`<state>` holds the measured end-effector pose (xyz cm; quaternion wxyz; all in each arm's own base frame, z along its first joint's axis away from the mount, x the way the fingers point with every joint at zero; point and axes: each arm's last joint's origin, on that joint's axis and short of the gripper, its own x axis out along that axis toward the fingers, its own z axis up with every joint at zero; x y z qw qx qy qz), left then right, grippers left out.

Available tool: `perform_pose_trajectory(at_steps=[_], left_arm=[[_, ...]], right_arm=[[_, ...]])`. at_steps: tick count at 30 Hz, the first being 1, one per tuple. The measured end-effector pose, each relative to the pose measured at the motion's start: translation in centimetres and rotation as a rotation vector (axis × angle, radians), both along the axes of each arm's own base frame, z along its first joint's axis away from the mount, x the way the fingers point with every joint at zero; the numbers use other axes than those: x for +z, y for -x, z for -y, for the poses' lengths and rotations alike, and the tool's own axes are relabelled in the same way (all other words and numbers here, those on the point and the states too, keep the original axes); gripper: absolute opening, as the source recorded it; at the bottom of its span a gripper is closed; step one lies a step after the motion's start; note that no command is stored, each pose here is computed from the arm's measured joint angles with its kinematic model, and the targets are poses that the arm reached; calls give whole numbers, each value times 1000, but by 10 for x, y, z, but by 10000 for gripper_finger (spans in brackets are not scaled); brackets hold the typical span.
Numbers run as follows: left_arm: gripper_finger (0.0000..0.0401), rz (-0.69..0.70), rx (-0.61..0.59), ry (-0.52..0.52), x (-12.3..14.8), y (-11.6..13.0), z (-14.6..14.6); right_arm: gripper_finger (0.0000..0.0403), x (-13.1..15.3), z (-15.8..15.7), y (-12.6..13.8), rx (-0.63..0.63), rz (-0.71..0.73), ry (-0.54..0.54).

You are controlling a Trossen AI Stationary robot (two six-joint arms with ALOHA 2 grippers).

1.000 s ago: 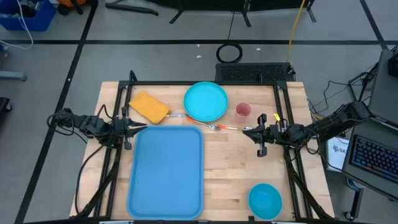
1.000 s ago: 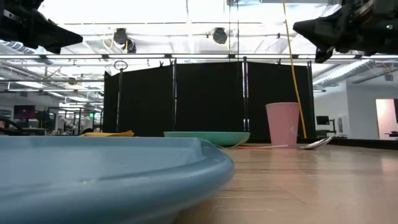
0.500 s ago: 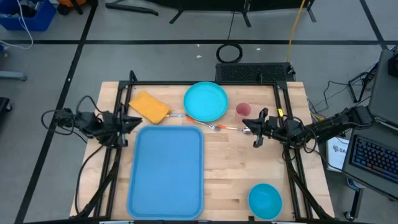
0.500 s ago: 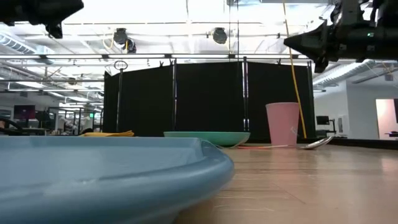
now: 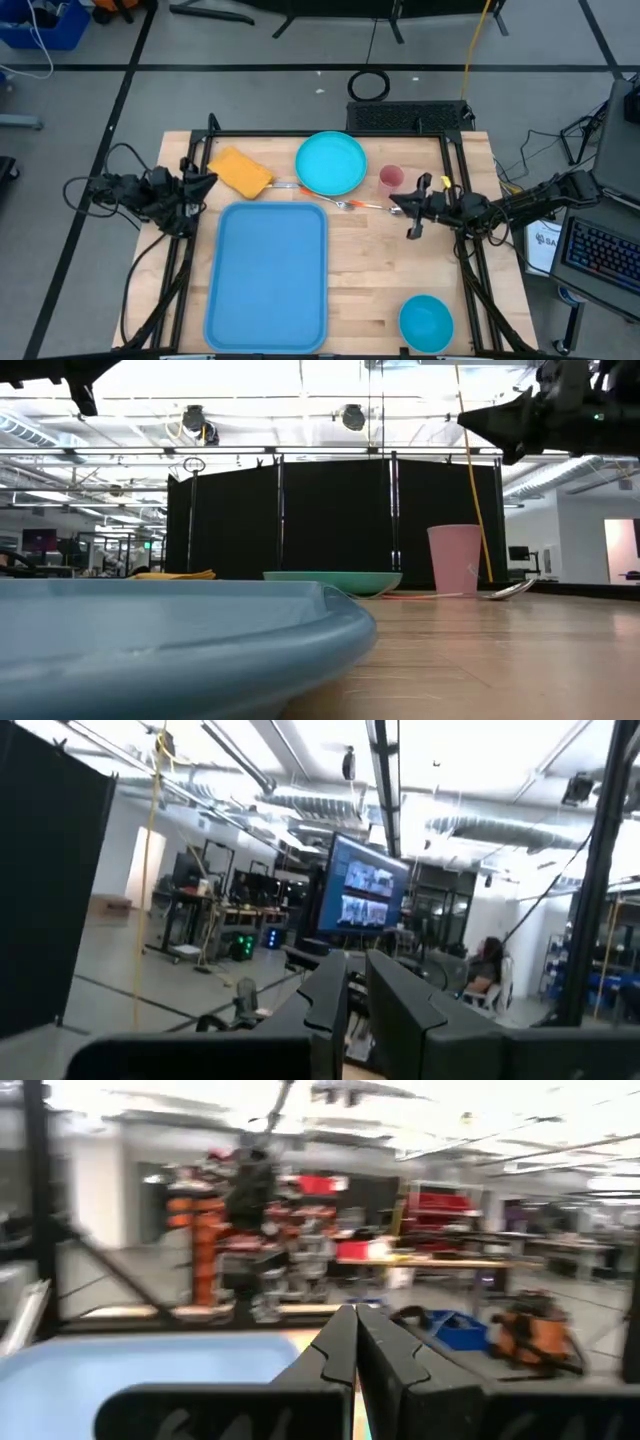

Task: Set up tray
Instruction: Put the green plate on top of the blue serving tray

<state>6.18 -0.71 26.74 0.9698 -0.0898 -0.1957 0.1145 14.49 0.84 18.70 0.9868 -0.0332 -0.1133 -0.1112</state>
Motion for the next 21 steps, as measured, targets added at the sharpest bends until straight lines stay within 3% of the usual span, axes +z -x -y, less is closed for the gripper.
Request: perform_pose_trajectory(at_steps=[3, 6, 12, 21], left_arm=[[44, -50, -4, -6, -3, -7, 3], [44, -57, 34, 16, -1, -15, 5], [44, -201, 77, -34, -12, -35, 12], [44, -237, 114, -53, -14, -49, 17]], right_arm=[[0, -10, -1, -5, 31, -134, -18], [0, -3, -2, -14, 28, -192, -28], [0, 9, -7, -39, 79, -388, 6], [0, -2, -9, -67, 8, -586, 63]])
